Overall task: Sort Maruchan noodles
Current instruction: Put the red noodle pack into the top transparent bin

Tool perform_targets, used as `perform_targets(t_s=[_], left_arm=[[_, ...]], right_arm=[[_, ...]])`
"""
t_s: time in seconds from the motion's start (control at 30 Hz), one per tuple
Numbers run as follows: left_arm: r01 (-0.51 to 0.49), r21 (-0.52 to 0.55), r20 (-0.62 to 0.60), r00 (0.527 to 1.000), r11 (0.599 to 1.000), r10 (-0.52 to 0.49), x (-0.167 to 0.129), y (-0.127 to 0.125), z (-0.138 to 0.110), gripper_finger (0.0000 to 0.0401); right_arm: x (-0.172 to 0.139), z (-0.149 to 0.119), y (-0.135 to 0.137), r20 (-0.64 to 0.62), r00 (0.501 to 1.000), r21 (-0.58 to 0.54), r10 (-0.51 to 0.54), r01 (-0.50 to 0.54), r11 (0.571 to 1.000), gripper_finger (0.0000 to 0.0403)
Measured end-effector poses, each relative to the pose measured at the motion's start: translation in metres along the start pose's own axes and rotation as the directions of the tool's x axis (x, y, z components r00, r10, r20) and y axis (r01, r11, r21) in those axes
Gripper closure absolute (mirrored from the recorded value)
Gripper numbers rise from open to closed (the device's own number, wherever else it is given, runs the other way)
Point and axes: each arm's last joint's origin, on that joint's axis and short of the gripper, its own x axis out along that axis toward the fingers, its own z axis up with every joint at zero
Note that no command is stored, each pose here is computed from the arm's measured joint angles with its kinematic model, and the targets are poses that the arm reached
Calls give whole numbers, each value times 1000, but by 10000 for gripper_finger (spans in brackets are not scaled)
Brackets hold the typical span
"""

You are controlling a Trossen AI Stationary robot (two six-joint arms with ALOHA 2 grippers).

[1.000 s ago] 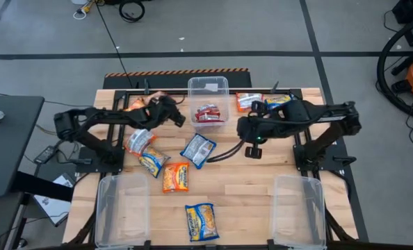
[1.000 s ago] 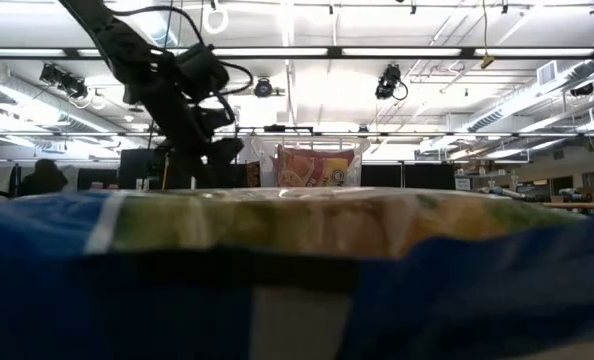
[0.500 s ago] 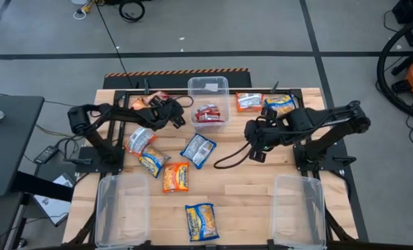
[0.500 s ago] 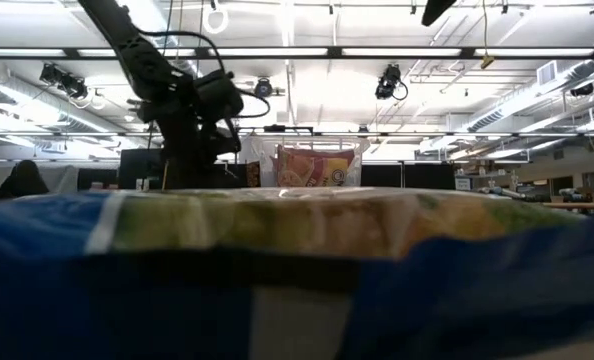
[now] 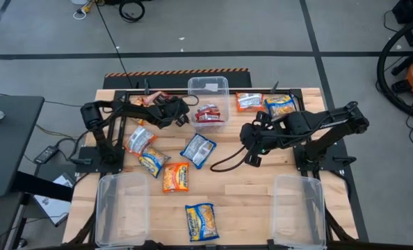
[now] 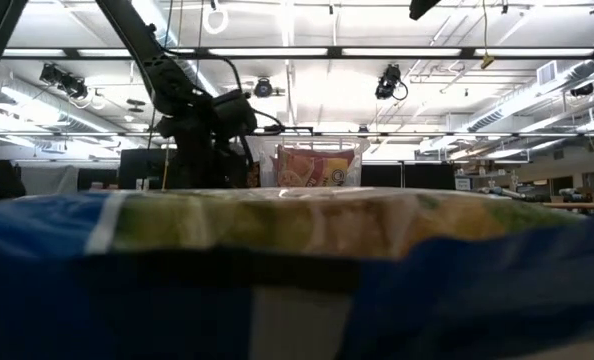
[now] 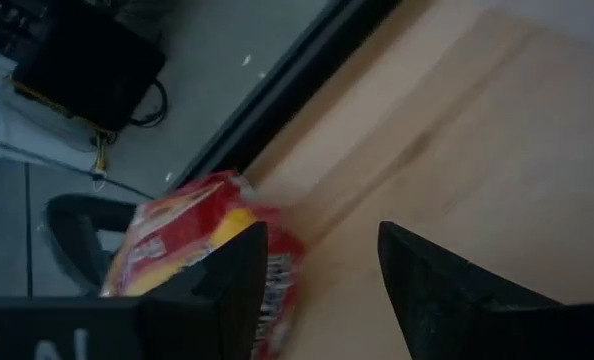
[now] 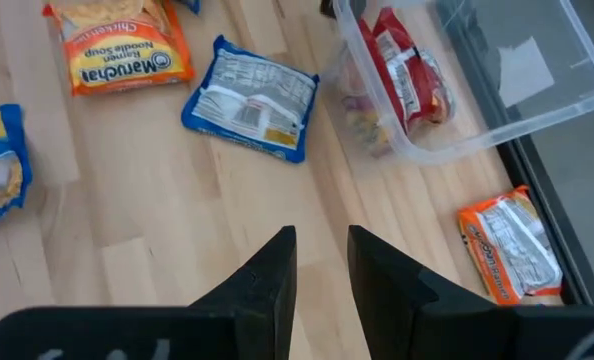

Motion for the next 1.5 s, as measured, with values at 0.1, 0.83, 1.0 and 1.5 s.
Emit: perform_targets(t_s=[0.1, 0.83, 1.0, 1.5], left_arm=[[-4, 5, 0, 1000, 1000, 4, -1, -2, 13, 204], [-3, -64, -206, 979, 998, -10, 46, 25, 13, 210], [-35, -84, -204, 979, 996, 17, 47, 26, 13, 262], [-10, -61, -201, 980, 998, -2, -15, 25, 25, 397]], right_arm=[[0, 2, 1, 21, 1000, 10, 8, -8, 1000, 305], [-4, 1, 11, 39, 996, 24, 82, -83, 996, 305], [-4, 2, 12, 39, 995, 25, 95, -96, 995, 305], [-16, -2, 29, 156, 987, -73, 36, -25, 997, 305]])
